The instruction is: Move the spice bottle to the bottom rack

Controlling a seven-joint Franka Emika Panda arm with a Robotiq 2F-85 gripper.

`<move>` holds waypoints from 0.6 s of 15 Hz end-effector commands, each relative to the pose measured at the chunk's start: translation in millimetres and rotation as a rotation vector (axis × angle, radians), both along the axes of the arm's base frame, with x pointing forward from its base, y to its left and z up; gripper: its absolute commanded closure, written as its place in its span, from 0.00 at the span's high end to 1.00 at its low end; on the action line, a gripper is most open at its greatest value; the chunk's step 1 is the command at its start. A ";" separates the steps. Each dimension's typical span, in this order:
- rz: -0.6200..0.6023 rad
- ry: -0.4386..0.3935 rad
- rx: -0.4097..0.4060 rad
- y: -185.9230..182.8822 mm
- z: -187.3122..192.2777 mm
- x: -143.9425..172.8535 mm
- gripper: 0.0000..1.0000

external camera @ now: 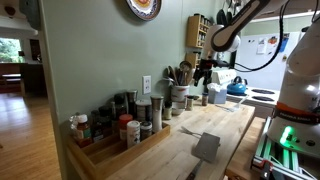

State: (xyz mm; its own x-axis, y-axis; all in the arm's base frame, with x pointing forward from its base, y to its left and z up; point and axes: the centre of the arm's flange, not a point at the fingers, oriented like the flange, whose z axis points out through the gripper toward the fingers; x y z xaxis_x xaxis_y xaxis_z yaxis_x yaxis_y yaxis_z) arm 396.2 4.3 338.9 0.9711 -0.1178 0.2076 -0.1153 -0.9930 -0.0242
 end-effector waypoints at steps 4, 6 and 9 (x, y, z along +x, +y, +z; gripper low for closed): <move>-0.002 0.013 -0.007 -14.6 -57.4 23.3 1.00; -0.004 0.019 -0.005 -16.0 -67.3 31.3 1.00; -0.003 0.025 -0.006 -21.1 -76.7 43.6 1.00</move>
State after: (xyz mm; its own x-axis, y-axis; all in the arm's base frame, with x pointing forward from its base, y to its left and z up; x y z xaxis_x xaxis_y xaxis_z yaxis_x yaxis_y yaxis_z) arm 421.0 -8.2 277.8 0.9737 -0.1315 0.1862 -0.1295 -0.9913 -0.0233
